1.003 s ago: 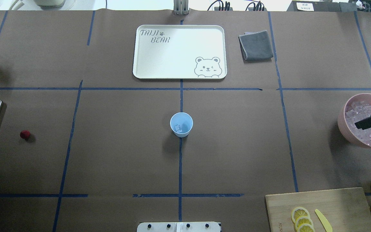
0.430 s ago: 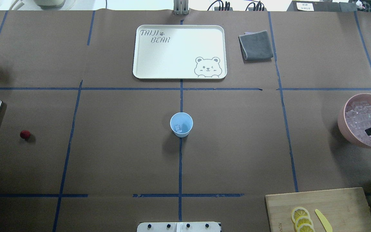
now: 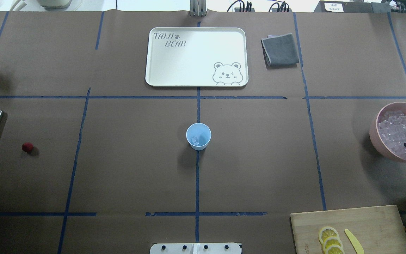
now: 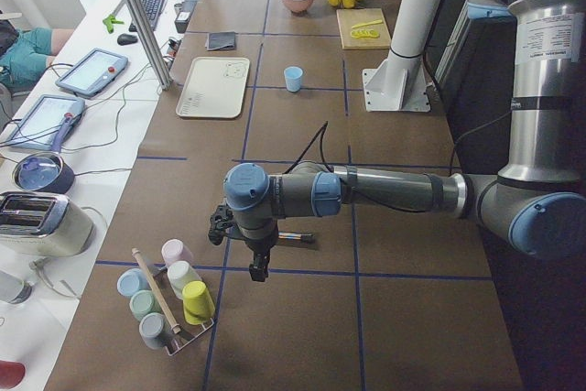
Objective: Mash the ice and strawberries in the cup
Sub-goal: 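Move the right gripper back down into the ice bowl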
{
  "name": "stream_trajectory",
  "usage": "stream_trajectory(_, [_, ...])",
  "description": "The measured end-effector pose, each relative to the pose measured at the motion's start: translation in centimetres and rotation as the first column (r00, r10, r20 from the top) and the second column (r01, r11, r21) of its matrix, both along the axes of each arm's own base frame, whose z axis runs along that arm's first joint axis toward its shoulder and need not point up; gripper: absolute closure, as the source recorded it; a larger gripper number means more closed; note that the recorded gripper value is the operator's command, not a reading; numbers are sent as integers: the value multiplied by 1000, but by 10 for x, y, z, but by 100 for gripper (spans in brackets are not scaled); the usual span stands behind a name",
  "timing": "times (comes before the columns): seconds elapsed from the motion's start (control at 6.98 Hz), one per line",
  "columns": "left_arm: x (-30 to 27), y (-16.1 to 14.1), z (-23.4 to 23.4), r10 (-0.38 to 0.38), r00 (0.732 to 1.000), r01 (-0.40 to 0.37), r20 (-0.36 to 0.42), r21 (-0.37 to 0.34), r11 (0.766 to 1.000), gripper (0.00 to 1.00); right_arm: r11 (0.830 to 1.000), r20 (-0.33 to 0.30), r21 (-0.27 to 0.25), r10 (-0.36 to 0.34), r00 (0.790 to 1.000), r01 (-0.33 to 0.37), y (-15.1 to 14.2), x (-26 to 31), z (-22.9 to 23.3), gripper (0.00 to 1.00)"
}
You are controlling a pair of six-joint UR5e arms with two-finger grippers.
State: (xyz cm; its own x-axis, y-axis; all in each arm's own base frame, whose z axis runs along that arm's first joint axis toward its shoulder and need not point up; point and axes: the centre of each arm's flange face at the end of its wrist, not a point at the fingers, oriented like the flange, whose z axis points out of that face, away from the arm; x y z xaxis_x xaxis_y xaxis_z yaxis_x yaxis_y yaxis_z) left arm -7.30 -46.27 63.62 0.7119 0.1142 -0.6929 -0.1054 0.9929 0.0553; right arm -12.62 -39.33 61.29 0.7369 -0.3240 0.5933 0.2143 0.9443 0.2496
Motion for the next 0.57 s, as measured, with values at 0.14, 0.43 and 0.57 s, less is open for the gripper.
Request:
stream_trajectory(0.14, [0,0,0,0,1000,0,0,1,1000,0,1000,0,-1,0,1000,0,-1,-1,1,36])
stream_trajectory(0.43, [0,0,-1,0,1000,0,0,1,1000,0,1000,-2,-1,1,1000,-1,-1,-1,2,80])
stream_trajectory(0.57, [0,0,-1,0,1000,0,0,1,1000,0,1000,-2,-3,4,1000,-4,-1,1,2,89])
